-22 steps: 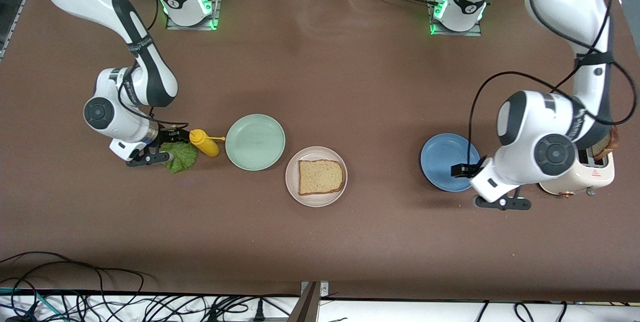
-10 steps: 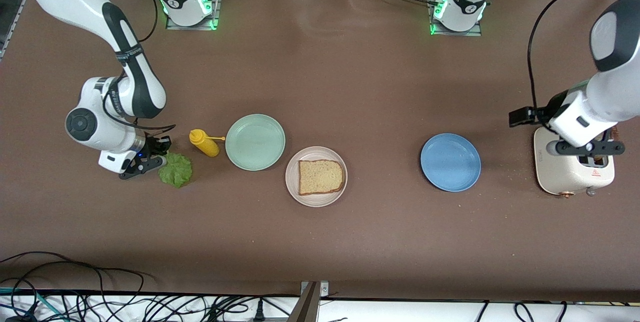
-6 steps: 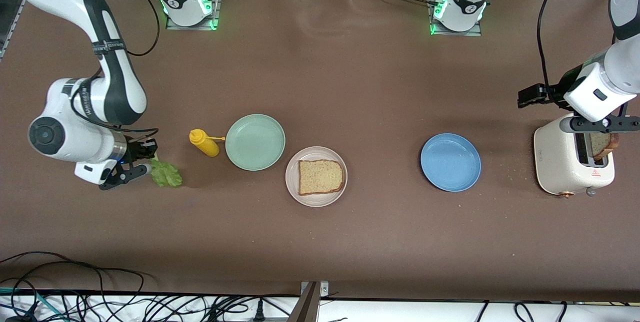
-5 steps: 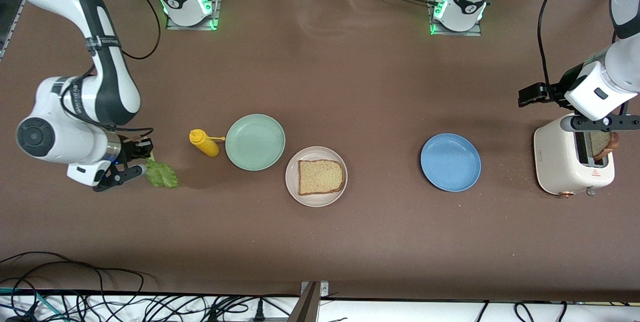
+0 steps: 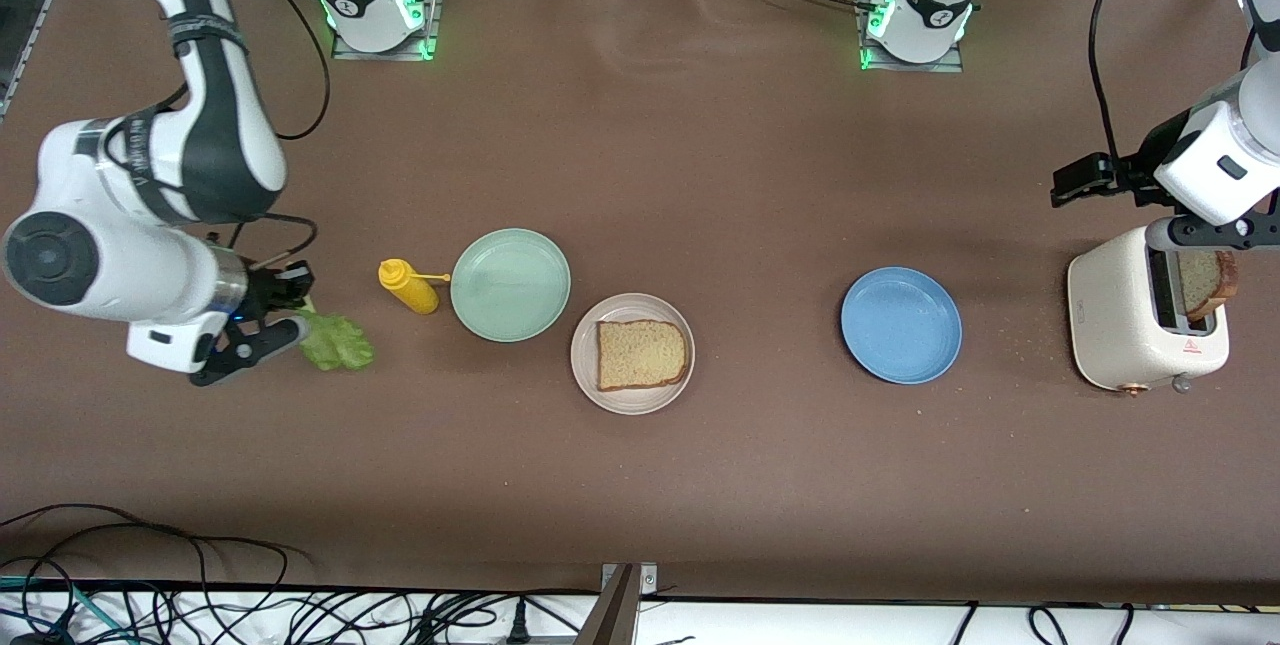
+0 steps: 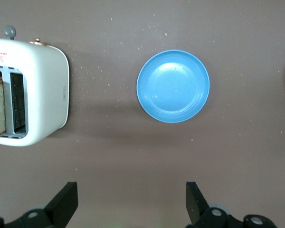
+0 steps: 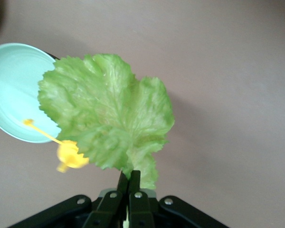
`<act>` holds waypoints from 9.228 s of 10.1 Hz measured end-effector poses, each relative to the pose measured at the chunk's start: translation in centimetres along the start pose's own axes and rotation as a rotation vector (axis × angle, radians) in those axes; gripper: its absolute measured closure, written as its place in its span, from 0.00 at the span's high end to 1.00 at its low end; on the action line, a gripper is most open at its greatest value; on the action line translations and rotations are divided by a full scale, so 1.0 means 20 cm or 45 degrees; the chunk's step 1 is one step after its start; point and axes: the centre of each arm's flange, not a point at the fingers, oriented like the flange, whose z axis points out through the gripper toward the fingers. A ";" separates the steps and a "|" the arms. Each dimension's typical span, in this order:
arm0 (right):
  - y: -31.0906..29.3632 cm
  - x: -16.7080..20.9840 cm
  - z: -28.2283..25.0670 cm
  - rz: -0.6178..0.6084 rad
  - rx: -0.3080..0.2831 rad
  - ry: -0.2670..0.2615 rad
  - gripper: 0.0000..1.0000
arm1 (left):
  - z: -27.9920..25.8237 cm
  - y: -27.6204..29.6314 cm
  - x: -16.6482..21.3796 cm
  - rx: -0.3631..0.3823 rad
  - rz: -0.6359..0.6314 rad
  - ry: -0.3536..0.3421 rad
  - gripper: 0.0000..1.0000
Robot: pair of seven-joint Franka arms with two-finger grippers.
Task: Make sandwich on beige plate with both arms
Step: 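Carry the lettuce with the right gripper and lay it on the bread, then open the right gripper and draw it back from the beige plate, then reach the right gripper to the yellow mustard bottle and grasp it, then lift the mustard bottle with the right gripper toward the beige plate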
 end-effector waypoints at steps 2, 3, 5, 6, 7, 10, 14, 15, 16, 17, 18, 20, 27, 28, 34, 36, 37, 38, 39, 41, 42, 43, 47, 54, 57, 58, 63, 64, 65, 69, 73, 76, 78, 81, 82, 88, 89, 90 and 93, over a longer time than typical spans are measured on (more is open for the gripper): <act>-0.39 0.12 0.01 0.177 -0.025 0.004 0.03 | 0.00 0.01 -0.02 -0.010 0.004 -0.029 1.00; -0.62 0.18 0.05 0.251 -0.041 0.019 0.03 | -0.01 0.02 -0.02 -0.016 0.008 -0.038 1.00; -0.94 0.30 0.17 0.367 -0.052 0.101 0.03 | -0.03 0.03 -0.04 -0.017 0.011 -0.046 1.00; -1.05 0.35 0.24 0.424 -0.045 0.154 0.03 | -0.02 0.03 -0.03 -0.017 0.012 -0.051 1.00; -1.15 0.41 0.31 0.486 -0.031 0.211 0.03 | -0.02 0.03 -0.03 -0.017 0.012 -0.054 1.00; -1.40 0.56 0.50 0.638 0.070 0.434 0.03 | 0.02 0.02 -0.01 -0.016 0.008 -0.072 1.00; -1.62 0.62 0.75 0.672 0.181 0.505 0.03 | 0.05 0.02 0.01 -0.015 0.004 -0.090 1.00; -1.65 0.63 0.81 0.668 0.182 0.504 0.04 | 0.06 0.02 0.01 -0.015 0.004 -0.091 1.00; -1.65 0.63 0.85 0.667 0.178 0.495 0.07 | 0.06 0.02 0.02 -0.015 0.004 -0.092 1.00; -1.65 0.64 0.88 0.668 0.175 0.488 0.13 | 0.06 0.02 0.02 -0.015 0.003 -0.093 1.00; -1.65 0.64 0.88 0.669 0.174 0.488 0.26 | 0.06 0.02 0.02 -0.014 0.004 -0.095 1.00; -1.62 0.63 0.84 0.679 0.140 0.432 0.55 | 0.07 0.02 0.02 -0.014 0.003 -0.098 1.00; -0.99 0.30 0.15 0.460 -0.071 0.012 1.00 | 0.08 0.02 0.03 -0.014 0.004 -0.104 1.00; -0.81 0.21 0.08 0.382 -0.075 -0.078 1.00 | 0.08 0.02 0.03 -0.013 0.005 -0.104 1.00; -0.06 -0.17 -0.04 -0.024 0.016 -0.253 1.00 | 0.09 0.02 0.04 -0.013 0.006 -0.106 1.00; 0.11 -0.23 0.04 -0.123 0.134 -0.219 1.00 | 0.09 0.02 0.04 -0.013 0.006 -0.107 1.00; 0.21 -0.26 0.10 -0.190 0.205 -0.178 1.00 | 0.10 0.02 0.04 -0.013 0.006 -0.110 1.00; 0.32 -0.31 0.14 -0.260 0.289 -0.119 1.00 | 0.10 0.03 0.04 -0.012 0.007 -0.112 1.00; 0.43 -0.36 0.18 -0.315 0.372 -0.059 1.00 | 0.10 0.03 0.04 -0.012 0.008 -0.114 1.00; 0.56 -0.43 0.29 -0.467 0.488 0.061 1.00 | 0.11 0.03 0.05 -0.012 0.008 -0.114 1.00; 0.60 -0.45 0.35 -0.571 0.519 0.127 1.00 | 0.11 0.03 0.05 -0.012 0.007 -0.114 1.00; 0.63 -0.46 0.41 -0.664 0.551 0.213 1.00 | 0.11 0.03 0.05 -0.012 0.008 -0.114 1.00; 0.71 -0.44 0.74 -0.934 0.714 0.553 1.00 | 0.11 0.03 0.05 -0.012 0.007 -0.115 1.00; 0.68 -0.43 1.26 -1.165 0.969 1.029 1.00 | 0.11 0.03 0.05 -0.012 0.007 -0.115 1.00; 0.59 -0.38 1.37 -1.187 1.038 1.123 1.00 | 0.11 0.03 0.05 -0.012 0.007 -0.115 1.00; 0.55 -0.37 1.37 -1.214 1.067 1.160 1.00 | 0.11 0.03 0.05 -0.012 0.007 -0.115 1.00; 0.48 -0.35 1.60 -1.284 1.100 1.402 1.00 | 0.11 0.03 0.05 -0.012 0.007 -0.115 1.00; 0.47 -0.34 1.60 -1.286 1.101 1.427 1.00 | 0.11 0.03 0.05 -0.012 0.007 -0.115 1.00; 0.46 -0.33 1.60 -1.285 1.115 1.453 1.00 | 0.11 0.03 0.05 -0.012 0.007 -0.115 1.00; 0.41 -0.32 1.62 -1.288 1.171 1.519 0.88 | 0.11 0.03 0.05 -0.012 0.007 -0.115 1.00; 0.42 -0.30 1.58 -1.232 1.201 1.499 0.28 | 0.11 0.03 0.05 -0.012 0.007 -0.117 1.00; 0.41 -0.17 1.45 -1.129 1.264 1.370 0.13 | 0.11 0.03 0.05 -0.012 0.007 -0.118 1.00; 0.40 -0.08 1.35 -1.055 1.266 1.262 0.10 | 0.12 0.03 0.05 -0.012 0.006 -0.119 1.00; 0.39 0.06 1.13 -0.995 1.216 1.057 0.08 | 0.12 0.03 0.05 -0.012 0.006 -0.120 1.00; 0.38 0.10 1.07 -0.988 1.189 0.999 0.08 | 0.12 0.03 0.05 -0.012 0.006 -0.120 1.00; 0.11 0.38 0.81 -0.848 0.874 0.623 0.07 | 0.12 0.02 0.06 -0.011 0.006 -0.121 1.00; 0.03 0.42 0.77 -0.833 0.811 0.555 0.07 | 0.12 0.02 0.06 -0.011 0.006 -0.121 1.00; -0.05 0.46 0.76 -0.828 0.752 0.481 0.07 | 0.12 0.02 0.06 -0.011 0.006 -0.121 1.00; -0.31 0.53 0.68 -0.826 0.531 0.269 0.07 | 0.12 0.02 0.06 -0.011 0.006 -0.122 1.00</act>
